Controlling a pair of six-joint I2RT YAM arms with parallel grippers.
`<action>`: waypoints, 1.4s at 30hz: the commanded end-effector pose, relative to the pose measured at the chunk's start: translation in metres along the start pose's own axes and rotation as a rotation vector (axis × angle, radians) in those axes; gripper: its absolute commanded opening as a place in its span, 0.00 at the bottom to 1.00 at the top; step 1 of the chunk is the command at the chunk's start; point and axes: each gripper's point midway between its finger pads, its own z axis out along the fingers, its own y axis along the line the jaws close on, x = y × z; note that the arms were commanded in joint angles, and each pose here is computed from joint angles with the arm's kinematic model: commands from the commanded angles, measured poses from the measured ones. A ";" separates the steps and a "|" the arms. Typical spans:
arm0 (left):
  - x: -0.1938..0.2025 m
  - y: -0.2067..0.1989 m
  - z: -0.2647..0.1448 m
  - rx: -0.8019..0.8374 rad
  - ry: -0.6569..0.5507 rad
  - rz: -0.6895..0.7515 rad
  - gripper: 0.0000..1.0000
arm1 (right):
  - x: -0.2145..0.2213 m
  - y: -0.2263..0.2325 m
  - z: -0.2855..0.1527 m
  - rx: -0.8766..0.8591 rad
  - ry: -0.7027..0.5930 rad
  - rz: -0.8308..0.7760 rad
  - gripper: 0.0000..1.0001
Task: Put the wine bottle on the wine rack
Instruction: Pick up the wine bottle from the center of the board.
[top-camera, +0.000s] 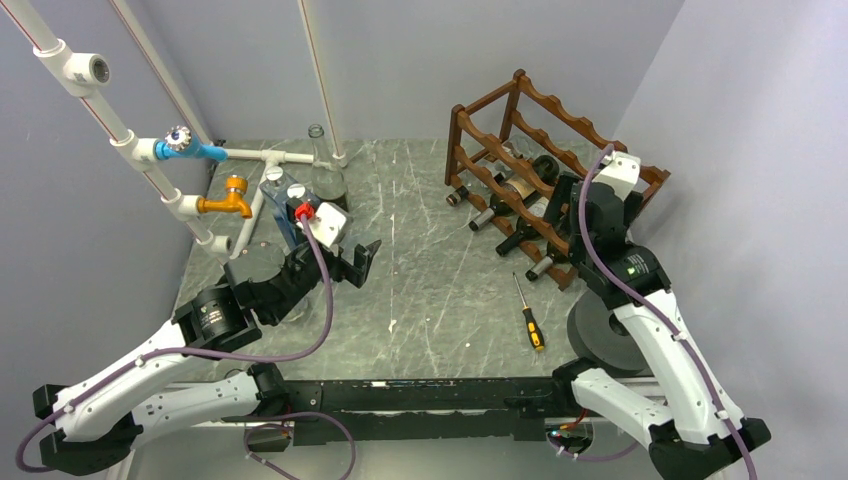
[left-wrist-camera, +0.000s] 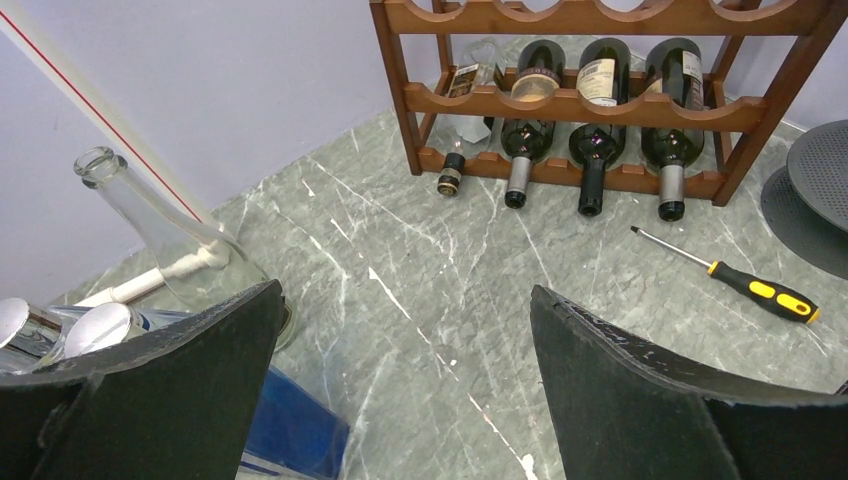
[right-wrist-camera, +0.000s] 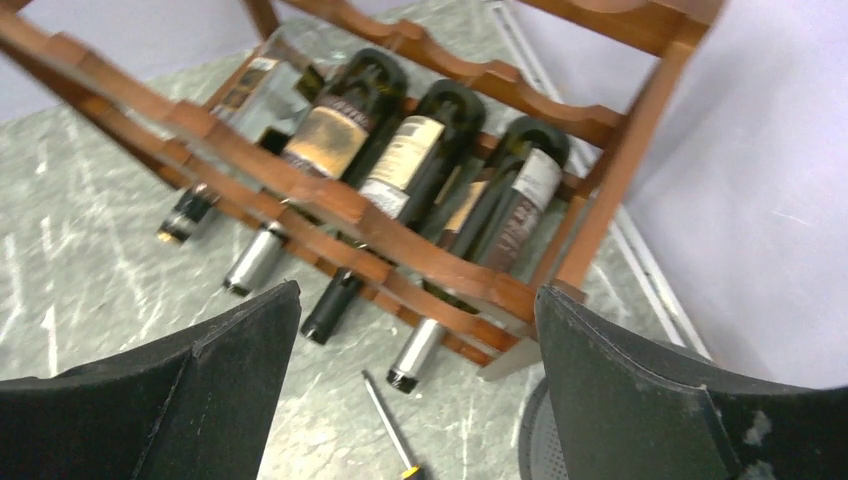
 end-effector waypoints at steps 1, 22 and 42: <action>-0.010 0.006 0.000 -0.032 -0.026 -0.010 0.99 | -0.024 0.033 -0.009 -0.202 -0.047 0.007 0.89; 0.036 0.103 -0.085 -0.505 0.362 -0.130 0.99 | -0.018 0.182 -0.078 -1.053 0.008 0.181 0.90; 0.054 0.122 -0.015 -0.474 0.423 -0.182 0.99 | 0.034 0.190 -0.097 -1.108 0.130 0.203 0.90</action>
